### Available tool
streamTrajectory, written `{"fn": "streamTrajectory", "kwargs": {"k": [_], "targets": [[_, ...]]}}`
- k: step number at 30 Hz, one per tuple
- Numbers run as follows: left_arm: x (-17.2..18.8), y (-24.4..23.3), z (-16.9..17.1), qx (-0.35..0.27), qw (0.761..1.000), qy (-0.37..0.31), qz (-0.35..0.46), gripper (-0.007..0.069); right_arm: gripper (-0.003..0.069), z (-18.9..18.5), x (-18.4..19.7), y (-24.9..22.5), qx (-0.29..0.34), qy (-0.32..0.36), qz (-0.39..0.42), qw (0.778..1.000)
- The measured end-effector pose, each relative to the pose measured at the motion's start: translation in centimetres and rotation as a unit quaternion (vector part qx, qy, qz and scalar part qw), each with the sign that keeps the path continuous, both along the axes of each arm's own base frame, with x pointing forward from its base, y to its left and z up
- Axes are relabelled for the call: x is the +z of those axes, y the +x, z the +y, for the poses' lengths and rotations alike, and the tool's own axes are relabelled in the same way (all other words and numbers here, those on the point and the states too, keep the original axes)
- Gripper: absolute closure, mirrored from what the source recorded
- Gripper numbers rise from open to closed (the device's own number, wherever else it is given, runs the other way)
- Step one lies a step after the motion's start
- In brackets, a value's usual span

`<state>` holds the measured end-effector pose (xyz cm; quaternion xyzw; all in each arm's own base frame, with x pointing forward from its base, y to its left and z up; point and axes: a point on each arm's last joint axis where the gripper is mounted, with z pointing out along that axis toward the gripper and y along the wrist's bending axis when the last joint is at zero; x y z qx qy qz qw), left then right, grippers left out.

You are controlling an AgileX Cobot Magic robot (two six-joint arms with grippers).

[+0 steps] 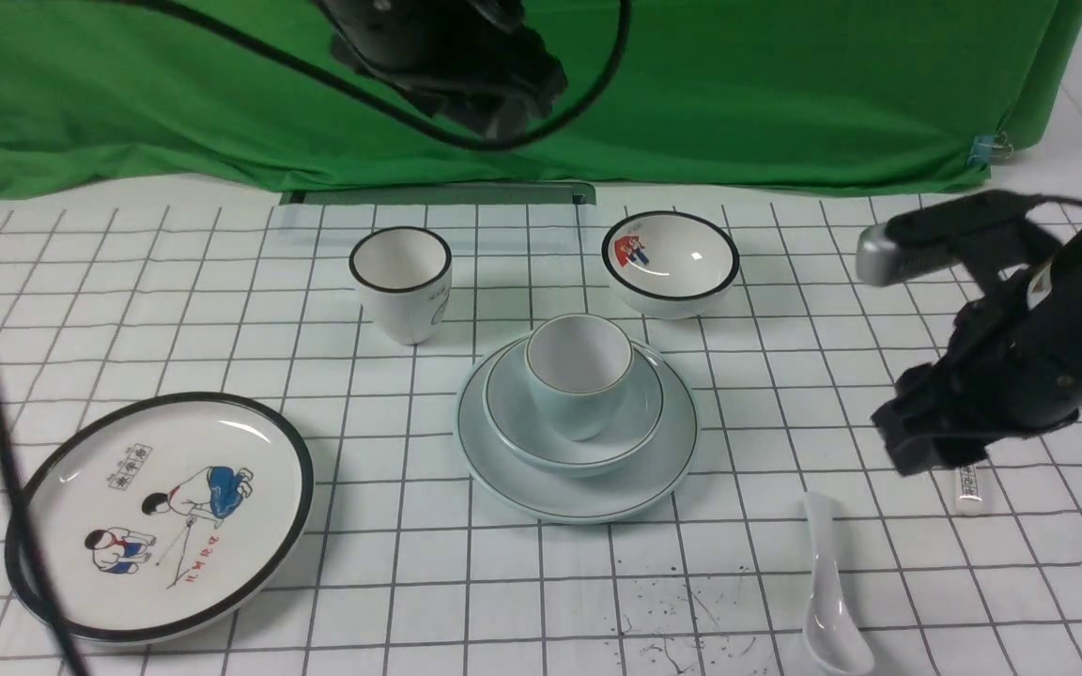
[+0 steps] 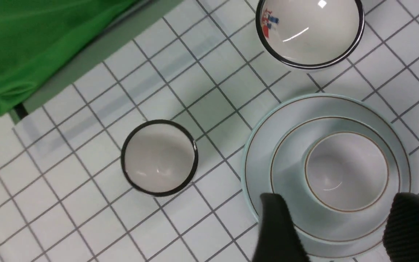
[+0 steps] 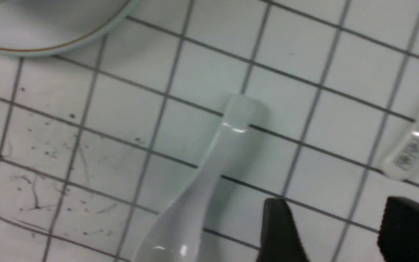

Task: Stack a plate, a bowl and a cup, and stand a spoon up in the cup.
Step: Use the right arm to grab a blue soup spoon

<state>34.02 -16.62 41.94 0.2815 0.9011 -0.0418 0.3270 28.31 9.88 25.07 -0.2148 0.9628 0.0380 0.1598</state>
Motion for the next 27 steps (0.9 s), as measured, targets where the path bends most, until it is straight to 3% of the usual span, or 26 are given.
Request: {"fn": "streamTrajectory", "kwargs": {"k": [4,9,19,22,24,25,26,27], "targets": [[1.3,-3.4,1.9,0.010,1.000,0.002,-0.008,0.0473,0.0122,1.1,-2.3,-0.4,-0.005,0.018,-0.021,1.000],[0.5,-7.1,3.7,0.016,1.000,-0.002,-0.005,0.0638,0.0105,2.1,-5.1,0.2,-0.013,0.026,-0.027,0.999],[-4.4,-11.4,5.8,0.022,1.000,0.001,0.017,0.0662,0.0118,3.2,-9.4,1.4,-0.020,0.018,-0.002,1.000],[-5.2,-11.7,6.0,0.026,0.999,0.004,0.029,0.0662,0.0174,3.2,-9.4,1.5,-0.020,0.018,-0.003,1.000],[-5.5,-11.7,5.9,0.029,0.999,0.001,0.029,0.0662,0.0312,3.2,-9.4,1.4,-0.018,0.017,-0.001,1.000],[-5.5,-11.7,5.9,0.029,0.999,0.001,0.028,0.0662,0.0324,3.2,-9.4,1.4,-0.018,0.017,-0.001,1.000],[-5.4,-11.5,5.8,0.029,0.999,-0.005,0.017,0.0662,0.0432,3.2,-9.5,1.4,-0.017,0.015,0.002,1.000],[-5.3,-11.4,5.8,0.028,0.999,-0.008,0.012,0.0662,0.0473,3.2,-9.5,1.3,-0.014,0.014,0.004,1.000]]}}
